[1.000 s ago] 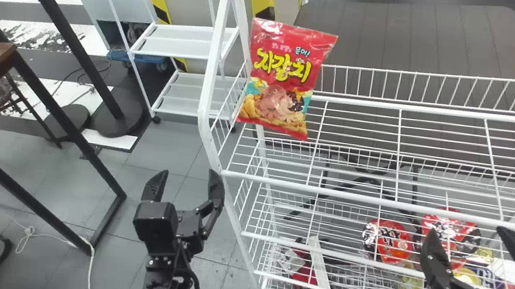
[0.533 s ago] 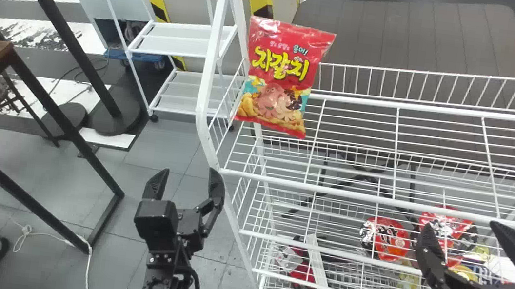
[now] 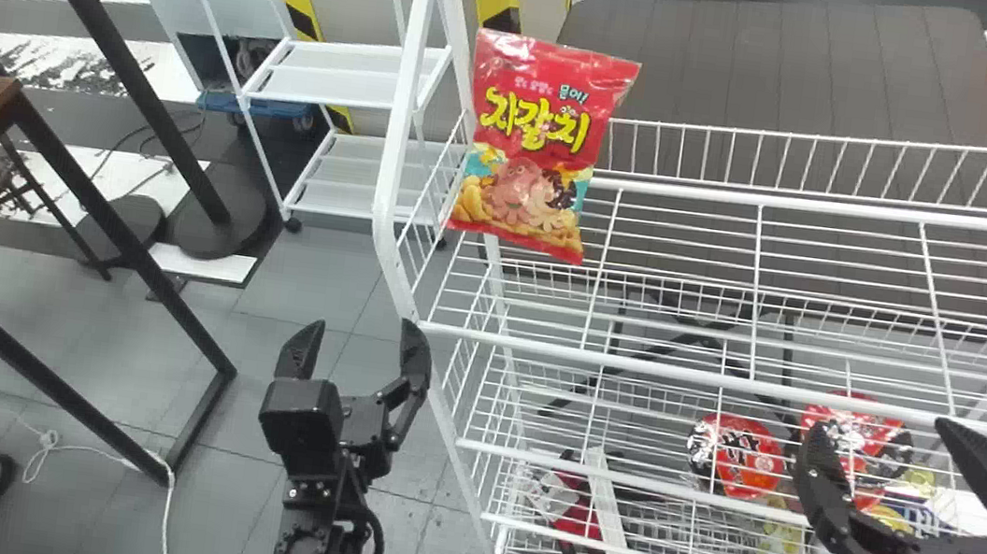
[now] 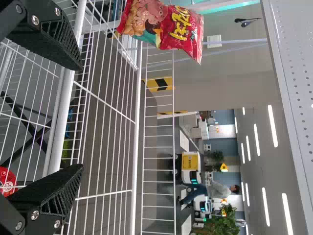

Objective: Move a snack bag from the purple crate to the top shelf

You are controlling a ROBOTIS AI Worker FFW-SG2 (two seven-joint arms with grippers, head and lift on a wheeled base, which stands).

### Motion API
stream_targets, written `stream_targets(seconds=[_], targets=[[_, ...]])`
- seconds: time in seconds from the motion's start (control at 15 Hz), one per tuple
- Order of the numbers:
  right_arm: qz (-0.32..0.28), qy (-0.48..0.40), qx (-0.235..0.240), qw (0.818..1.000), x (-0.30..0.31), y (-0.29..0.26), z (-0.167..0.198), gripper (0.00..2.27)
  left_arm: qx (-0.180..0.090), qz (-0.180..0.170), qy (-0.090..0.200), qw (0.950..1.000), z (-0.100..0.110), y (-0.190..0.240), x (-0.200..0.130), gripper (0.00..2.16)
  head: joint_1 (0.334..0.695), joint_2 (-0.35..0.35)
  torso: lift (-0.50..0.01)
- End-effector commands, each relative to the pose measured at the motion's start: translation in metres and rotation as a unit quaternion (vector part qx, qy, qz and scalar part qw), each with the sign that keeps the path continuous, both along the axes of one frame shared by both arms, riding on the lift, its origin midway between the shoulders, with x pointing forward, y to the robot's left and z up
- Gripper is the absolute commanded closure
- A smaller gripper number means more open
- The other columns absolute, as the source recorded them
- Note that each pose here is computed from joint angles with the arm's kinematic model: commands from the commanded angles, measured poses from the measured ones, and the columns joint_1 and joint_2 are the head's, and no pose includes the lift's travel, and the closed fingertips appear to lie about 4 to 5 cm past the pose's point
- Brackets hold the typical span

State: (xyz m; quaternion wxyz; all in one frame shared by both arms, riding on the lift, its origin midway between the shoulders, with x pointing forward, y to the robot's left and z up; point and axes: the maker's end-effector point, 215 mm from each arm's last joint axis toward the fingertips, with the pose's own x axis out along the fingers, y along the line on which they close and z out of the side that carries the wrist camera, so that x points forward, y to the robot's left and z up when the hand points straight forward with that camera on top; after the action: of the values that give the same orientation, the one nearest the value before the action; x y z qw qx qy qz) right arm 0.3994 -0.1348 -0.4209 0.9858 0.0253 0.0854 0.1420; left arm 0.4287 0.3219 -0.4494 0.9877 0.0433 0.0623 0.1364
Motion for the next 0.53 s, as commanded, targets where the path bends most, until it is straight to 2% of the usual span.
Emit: stream_targets(seconds=[0.0, 0.47], targets=[[0.001, 0.001, 0.000, 1.000, 0.0010, 0.0015, -0.0012, 0.11, 0.000, 0.000, 0.002, 1.0000, -0.0022, 0.0004, 0.0002, 0.22, 0.695, 0.251, 0.000], [0.003, 0.006, 0.002, 1.000, 0.0006, 0.0063, -0.0046, 0.11, -0.003, -0.011, 0.000, 0.9999, -0.0056, -0.0042, 0.0037, 0.22, 0.695, 0.249, 0.000]])
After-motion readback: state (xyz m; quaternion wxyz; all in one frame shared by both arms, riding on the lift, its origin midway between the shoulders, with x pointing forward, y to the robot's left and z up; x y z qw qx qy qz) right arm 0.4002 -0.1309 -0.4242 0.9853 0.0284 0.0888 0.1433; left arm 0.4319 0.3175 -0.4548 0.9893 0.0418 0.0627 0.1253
